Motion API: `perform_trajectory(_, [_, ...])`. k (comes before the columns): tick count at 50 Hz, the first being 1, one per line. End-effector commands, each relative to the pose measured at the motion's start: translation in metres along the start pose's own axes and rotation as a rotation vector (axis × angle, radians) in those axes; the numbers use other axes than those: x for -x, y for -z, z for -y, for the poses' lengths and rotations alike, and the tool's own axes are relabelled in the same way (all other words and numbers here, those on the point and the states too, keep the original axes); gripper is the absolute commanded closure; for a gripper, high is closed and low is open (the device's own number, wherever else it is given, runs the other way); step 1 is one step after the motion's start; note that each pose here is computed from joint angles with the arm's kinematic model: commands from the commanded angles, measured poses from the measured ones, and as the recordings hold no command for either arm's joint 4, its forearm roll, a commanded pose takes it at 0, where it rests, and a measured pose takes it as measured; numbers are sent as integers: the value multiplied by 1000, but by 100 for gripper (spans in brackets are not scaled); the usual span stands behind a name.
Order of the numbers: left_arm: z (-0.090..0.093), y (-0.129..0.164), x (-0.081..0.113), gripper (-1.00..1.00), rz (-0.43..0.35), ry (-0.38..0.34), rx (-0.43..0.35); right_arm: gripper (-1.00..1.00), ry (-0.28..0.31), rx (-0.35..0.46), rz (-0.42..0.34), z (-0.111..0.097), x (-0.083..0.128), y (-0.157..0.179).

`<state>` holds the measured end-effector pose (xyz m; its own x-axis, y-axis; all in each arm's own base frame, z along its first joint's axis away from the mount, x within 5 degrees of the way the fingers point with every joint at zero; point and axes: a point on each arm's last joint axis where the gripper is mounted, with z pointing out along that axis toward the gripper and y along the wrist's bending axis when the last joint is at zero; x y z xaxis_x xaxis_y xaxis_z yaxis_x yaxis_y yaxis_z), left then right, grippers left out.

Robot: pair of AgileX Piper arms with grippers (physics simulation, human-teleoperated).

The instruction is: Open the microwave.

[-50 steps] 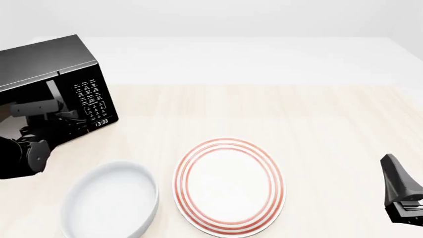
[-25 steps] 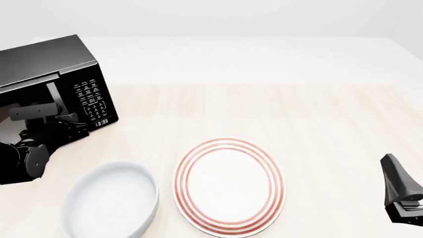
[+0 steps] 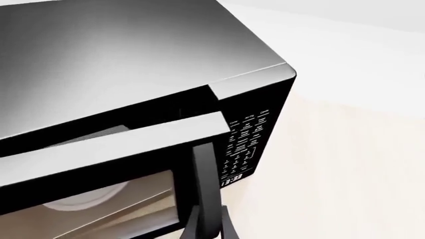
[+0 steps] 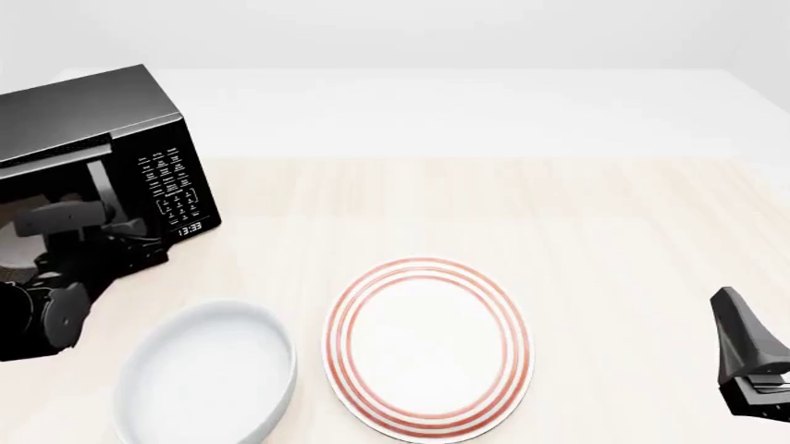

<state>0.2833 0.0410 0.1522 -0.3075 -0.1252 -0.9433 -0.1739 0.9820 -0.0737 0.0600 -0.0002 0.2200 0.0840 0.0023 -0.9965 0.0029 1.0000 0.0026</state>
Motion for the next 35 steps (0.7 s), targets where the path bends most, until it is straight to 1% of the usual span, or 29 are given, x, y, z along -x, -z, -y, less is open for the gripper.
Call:
perform_trajectory(1, [13,11,14,100,73,8,-55,-100,0,0,0,0,0,0])
perform_trajectory(7, [17,13,14,100,75,4,-67,-100,0,0,0,0,0,0])
perform_trajectory(15, [19,26,16,100,93,5,-80,-100,0,0,0,0,0,0])
perform_trajectory(23, [20,38,14,100,102,9,-88,-100,0,0,0,0,0,0])
perform_trajectory(35, [24,46,11,100,106,1,-109,-100,0,0,0,0,0,0])
